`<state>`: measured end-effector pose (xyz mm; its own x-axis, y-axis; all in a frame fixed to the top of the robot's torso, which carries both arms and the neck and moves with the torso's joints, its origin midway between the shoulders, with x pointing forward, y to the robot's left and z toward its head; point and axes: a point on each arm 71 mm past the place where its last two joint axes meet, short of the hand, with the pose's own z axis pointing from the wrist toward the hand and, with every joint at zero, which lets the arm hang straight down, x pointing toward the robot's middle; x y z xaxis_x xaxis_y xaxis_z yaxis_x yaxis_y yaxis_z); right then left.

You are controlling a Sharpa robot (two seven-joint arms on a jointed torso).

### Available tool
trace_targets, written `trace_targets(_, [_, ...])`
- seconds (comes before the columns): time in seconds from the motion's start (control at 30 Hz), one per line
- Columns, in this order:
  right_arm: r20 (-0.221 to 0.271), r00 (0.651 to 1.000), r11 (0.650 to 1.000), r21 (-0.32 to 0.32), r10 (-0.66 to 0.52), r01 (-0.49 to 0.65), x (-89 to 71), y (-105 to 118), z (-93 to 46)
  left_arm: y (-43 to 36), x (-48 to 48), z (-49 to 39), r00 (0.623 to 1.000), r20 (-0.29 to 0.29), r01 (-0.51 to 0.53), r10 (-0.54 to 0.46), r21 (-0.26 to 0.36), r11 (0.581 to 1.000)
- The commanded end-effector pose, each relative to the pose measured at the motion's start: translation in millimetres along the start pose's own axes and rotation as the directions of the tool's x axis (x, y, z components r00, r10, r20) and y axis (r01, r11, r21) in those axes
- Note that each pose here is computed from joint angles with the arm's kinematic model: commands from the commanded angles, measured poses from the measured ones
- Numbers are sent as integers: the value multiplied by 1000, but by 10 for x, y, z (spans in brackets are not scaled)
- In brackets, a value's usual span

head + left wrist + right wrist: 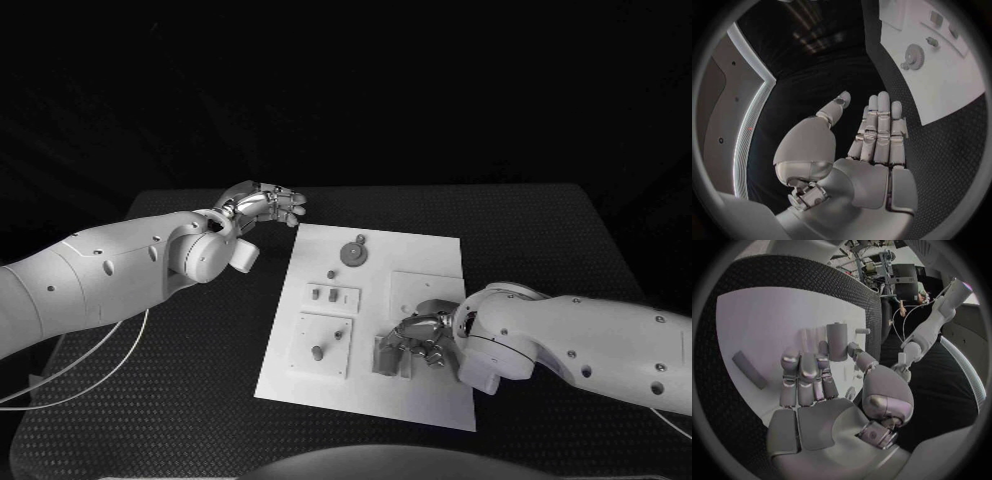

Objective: Assemble the parts on the task board

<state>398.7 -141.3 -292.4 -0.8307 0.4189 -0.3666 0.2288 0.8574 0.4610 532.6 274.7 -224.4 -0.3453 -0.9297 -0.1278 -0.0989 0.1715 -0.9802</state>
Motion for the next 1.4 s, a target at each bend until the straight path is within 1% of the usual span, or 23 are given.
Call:
trace_targets(0.03, [-13,1000,1000,8,-20,20,22,-26,15,-13,16,3,1000,-10,8,-8,7,1000])
trace_targets(0.27, [-19,999,999,9,-33,33,25,-30,20,-13,14,2,1000,-10,8,-8,7,1000])
trace_targets(0.4, [-11,999,999,8,-39,39,19,-29,22,-12,13,2,1000,-9,8,-8,6,1000])
trace_targets(0.53, [8,999,999,8,-42,42,2,-35,24,-11,9,2,1000,-8,8,-8,6,1000])
trace_targets(0.93, [35,998,999,8,-46,46,-30,-50,25,-10,2,-2,1000,-7,7,-7,6,1000])
trace_targets(1.27, [33,998,999,3,-49,49,-33,-55,21,-9,-2,-4,1000,-6,7,-7,5,1000])
trace_targets(1.4, [45,996,997,-4,-77,77,-46,-68,10,-9,-2,-4,1000,-6,7,-7,5,1000])
